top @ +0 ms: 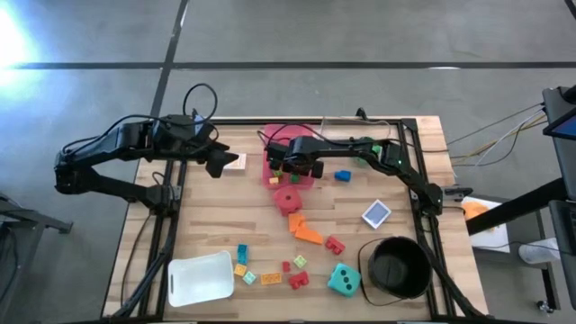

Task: Pick & Place Toys
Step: Put the green game piece into the red bin, then put the orange deck of cards into the white bin

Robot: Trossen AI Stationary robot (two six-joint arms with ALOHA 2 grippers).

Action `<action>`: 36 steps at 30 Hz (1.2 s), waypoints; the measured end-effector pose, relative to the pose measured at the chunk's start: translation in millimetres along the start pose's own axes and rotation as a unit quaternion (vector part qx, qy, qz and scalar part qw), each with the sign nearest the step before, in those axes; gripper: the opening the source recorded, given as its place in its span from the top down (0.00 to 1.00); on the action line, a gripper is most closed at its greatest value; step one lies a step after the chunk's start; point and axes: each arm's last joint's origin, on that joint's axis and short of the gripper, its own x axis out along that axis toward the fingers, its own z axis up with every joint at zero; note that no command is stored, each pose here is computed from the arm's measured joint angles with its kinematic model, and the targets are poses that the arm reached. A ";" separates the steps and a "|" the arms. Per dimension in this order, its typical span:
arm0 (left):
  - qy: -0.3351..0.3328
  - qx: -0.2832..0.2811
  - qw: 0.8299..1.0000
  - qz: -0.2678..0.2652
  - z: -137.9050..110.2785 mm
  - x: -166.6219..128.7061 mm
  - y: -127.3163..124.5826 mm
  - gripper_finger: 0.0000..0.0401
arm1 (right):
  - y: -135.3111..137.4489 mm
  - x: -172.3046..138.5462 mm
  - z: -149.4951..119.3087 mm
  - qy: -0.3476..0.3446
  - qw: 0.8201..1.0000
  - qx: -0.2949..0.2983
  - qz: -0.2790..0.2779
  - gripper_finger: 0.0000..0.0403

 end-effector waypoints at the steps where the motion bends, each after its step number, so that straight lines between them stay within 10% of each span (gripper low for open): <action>1: 0.000 0.000 1.000 0.000 0.0 0.1 0.0 0.32 | 0.0 0.0 0.0 0.000 1.000 0.000 0.000 0.70; 26: 0.000 0.000 1.000 0.000 0.0 0.0 0.0 0.32 | 8.3 -28.5 7.8 -0.036 0.999 0.013 0.007 0.09; 36: 0.000 0.000 1.000 0.000 0.1 -0.1 -0.1 0.32 | 18.2 -106.0 19.5 -0.071 0.985 -0.157 0.020 0.09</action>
